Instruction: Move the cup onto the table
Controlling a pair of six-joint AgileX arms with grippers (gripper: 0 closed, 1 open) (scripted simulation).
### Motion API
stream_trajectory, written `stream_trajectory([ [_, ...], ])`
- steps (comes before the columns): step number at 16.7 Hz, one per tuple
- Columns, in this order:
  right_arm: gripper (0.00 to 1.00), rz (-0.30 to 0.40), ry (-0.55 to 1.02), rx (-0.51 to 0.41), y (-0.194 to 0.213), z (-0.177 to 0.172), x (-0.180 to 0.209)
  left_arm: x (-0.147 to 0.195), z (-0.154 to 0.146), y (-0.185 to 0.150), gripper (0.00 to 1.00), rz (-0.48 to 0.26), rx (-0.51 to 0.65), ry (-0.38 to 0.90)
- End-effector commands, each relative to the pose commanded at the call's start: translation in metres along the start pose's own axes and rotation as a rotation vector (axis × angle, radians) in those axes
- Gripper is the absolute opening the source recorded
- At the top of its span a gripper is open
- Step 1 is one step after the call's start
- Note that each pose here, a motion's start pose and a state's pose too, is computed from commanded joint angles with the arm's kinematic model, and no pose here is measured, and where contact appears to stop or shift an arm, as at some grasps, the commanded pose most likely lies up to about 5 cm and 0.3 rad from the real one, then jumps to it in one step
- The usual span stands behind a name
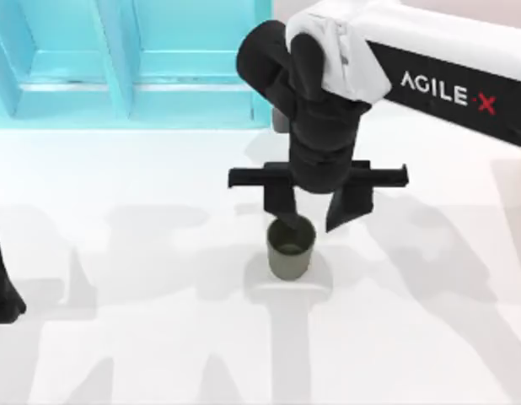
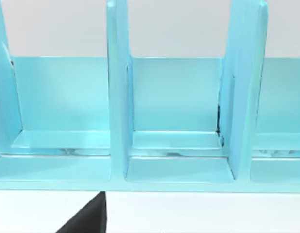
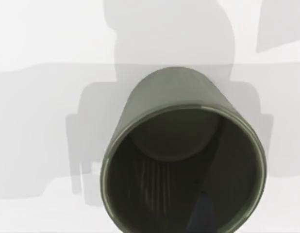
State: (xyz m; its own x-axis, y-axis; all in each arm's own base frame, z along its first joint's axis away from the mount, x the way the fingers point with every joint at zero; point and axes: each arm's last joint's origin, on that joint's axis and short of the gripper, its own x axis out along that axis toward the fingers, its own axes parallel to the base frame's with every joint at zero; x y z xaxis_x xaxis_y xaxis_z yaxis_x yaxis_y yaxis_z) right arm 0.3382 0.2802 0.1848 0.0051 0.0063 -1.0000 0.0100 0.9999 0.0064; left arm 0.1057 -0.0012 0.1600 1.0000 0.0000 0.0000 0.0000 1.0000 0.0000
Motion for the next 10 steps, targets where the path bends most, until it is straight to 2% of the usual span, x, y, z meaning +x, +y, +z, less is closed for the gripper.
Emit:
stream_trajectory([
  [4, 0.98, 0.0, 0.0, 0.0, 0.0, 0.0, 0.0, 0.0, 0.0, 0.0, 1.0, 0.0, 0.0, 0.0],
  [10, 1.0, 0.0, 0.0, 0.0, 0.0, 0.0, 0.0, 0.0, 0.0, 0.0, 1.0, 0.0, 0.0, 0.0],
])
